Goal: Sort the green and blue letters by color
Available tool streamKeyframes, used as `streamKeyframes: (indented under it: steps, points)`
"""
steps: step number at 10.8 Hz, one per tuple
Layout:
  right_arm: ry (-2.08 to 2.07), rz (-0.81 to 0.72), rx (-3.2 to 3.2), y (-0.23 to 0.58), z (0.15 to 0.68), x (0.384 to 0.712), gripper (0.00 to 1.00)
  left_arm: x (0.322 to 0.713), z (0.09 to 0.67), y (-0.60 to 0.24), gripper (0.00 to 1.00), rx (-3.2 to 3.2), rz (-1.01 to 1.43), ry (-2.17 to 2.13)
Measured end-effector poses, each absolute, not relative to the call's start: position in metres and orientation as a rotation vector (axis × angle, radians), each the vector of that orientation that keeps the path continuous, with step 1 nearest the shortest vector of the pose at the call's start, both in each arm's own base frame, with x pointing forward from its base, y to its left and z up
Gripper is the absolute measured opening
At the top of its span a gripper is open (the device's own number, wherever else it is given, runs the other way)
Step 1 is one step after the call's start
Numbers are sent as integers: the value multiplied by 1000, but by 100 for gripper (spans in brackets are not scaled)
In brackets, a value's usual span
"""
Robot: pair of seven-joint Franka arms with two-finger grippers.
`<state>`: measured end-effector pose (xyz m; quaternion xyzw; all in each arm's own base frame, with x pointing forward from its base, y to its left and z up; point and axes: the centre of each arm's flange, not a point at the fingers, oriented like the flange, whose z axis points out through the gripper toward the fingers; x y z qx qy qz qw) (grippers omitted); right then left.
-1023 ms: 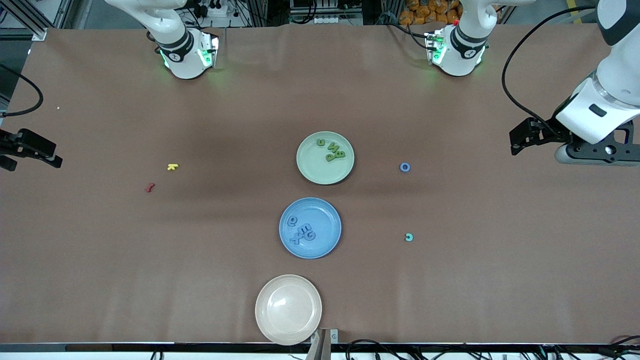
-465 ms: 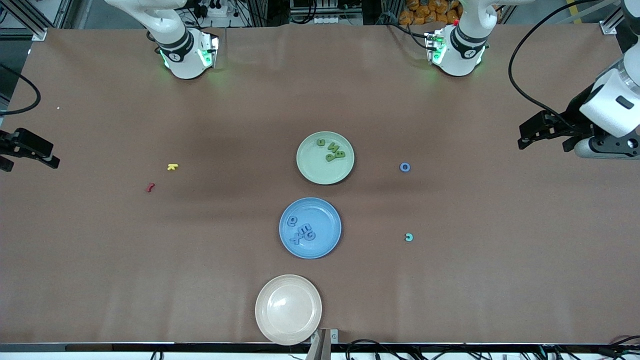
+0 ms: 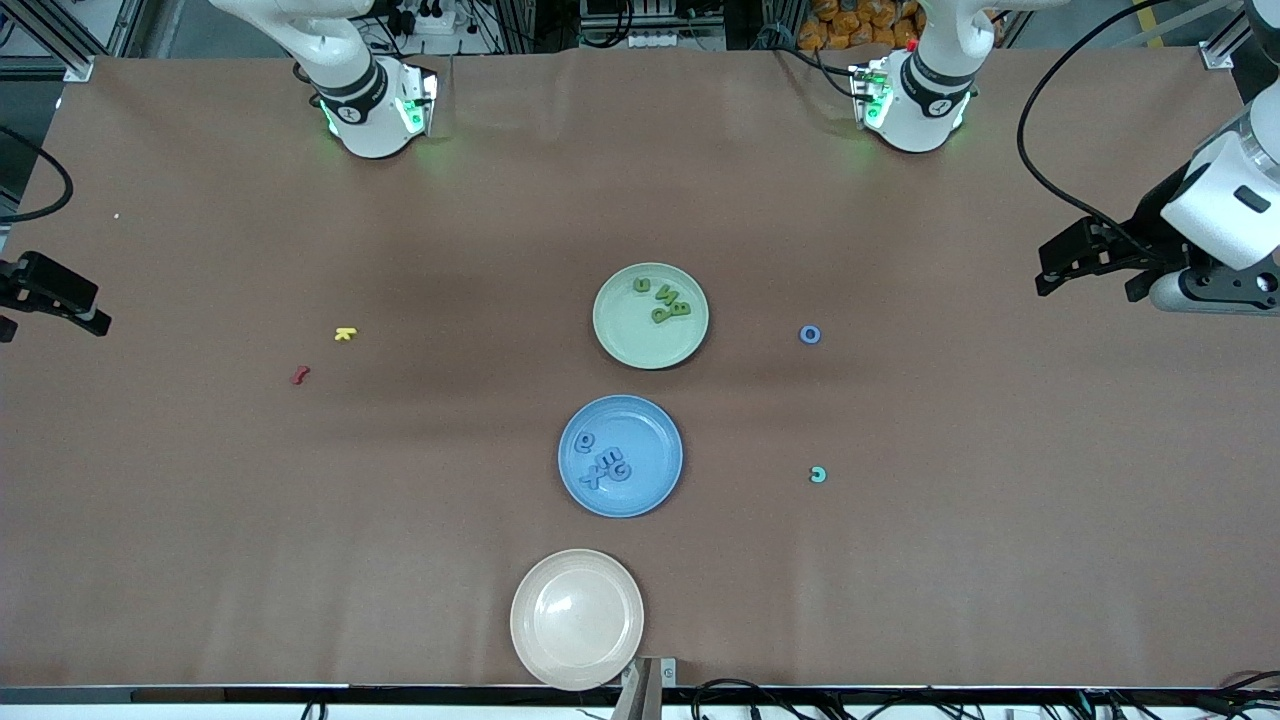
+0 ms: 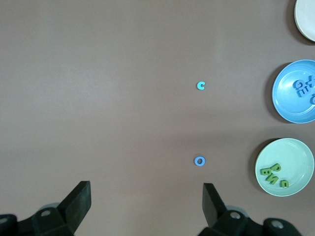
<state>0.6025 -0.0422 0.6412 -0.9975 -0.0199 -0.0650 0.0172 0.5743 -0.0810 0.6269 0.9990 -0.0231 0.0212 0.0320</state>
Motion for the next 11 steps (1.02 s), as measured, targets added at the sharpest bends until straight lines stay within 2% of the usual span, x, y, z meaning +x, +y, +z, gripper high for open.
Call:
streamKeyframes:
  steps: [11]
  points:
    - [-61,-210,-3100,-42,642,603,100,574,629,-92,100,3109,101,-117]
